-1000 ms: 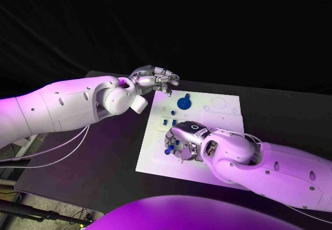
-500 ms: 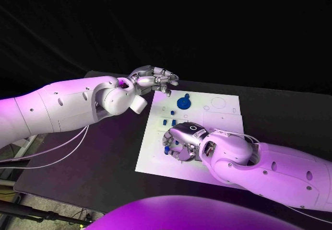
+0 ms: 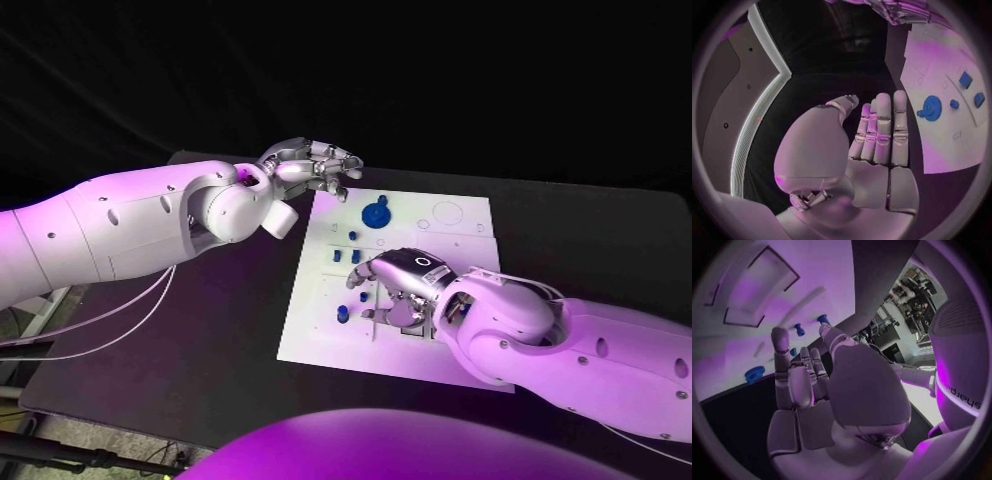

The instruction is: Assemble the parts on the task board

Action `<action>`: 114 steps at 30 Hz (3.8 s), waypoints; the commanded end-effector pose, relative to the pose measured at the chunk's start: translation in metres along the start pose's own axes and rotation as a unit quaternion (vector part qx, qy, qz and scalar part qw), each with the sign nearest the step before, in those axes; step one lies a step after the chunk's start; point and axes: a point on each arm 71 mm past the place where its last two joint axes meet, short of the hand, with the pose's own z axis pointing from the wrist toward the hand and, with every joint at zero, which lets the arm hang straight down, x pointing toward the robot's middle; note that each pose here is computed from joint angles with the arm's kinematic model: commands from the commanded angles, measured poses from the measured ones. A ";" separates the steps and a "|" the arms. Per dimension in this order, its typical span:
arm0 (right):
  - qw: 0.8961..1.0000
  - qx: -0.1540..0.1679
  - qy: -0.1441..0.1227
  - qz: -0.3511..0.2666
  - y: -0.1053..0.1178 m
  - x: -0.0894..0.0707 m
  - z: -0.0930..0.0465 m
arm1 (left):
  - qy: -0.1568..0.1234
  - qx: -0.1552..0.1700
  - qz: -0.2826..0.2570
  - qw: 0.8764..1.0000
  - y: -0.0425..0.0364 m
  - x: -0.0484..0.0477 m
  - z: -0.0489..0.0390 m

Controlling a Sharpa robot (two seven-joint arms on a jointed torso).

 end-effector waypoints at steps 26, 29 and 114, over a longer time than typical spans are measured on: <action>0.947 0.286 -0.046 0.140 -0.114 -0.032 -0.146 | 0.004 -0.004 -0.002 1.000 0.0043 -0.0029 -0.0064; 0.944 0.299 -0.047 0.132 -0.114 -0.030 -0.149 | 0.004 -0.004 -0.002 1.000 0.0043 -0.0034 -0.0068; 0.945 0.280 -0.051 0.163 -0.068 -0.004 -0.107 | 0.005 -0.012 -0.003 1.000 0.0048 -0.0057 -0.0116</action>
